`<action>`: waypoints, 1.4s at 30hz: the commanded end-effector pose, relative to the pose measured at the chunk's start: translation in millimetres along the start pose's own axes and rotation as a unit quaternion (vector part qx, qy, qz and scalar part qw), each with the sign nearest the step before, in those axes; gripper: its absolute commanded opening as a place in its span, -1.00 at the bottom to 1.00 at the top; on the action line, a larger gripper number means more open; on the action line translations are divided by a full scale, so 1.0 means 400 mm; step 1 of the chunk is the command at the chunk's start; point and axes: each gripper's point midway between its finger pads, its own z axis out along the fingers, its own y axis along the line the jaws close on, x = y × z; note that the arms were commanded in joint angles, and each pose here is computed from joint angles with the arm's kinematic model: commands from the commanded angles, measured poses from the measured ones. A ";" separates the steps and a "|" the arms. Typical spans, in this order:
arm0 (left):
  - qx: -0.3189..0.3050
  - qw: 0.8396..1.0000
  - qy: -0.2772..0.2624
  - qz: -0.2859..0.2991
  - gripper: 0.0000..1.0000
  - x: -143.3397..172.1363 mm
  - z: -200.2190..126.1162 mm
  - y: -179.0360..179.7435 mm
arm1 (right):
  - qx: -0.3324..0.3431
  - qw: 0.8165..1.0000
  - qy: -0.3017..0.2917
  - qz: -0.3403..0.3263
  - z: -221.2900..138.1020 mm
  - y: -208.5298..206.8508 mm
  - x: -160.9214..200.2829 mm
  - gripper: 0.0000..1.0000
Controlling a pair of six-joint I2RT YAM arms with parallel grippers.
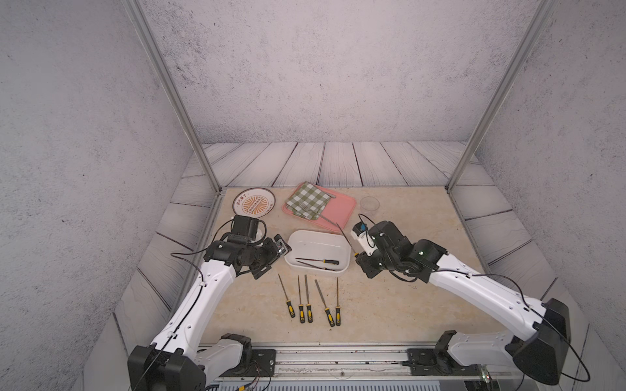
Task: Put the file tool into the storage box
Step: Place the file tool in the storage box.
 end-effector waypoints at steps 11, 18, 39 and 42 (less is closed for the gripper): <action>-0.050 0.996 -0.063 -0.036 0.99 0.012 -0.046 0.095 | -0.036 0.973 0.071 -0.214 0.233 -0.005 -0.107 -0.71; -0.060 0.995 -0.058 -0.055 0.99 0.058 -0.042 0.148 | 0.006 0.960 0.102 -0.261 0.309 -0.031 -0.094 -0.68; -0.044 0.996 -0.027 -0.068 0.99 0.082 -0.036 0.131 | -0.025 0.953 0.120 -0.277 0.446 -0.009 -0.057 -0.58; -0.045 0.996 -0.025 -0.069 0.99 0.085 -0.038 0.134 | -0.032 0.953 0.121 -0.277 0.455 0.002 -0.056 -0.55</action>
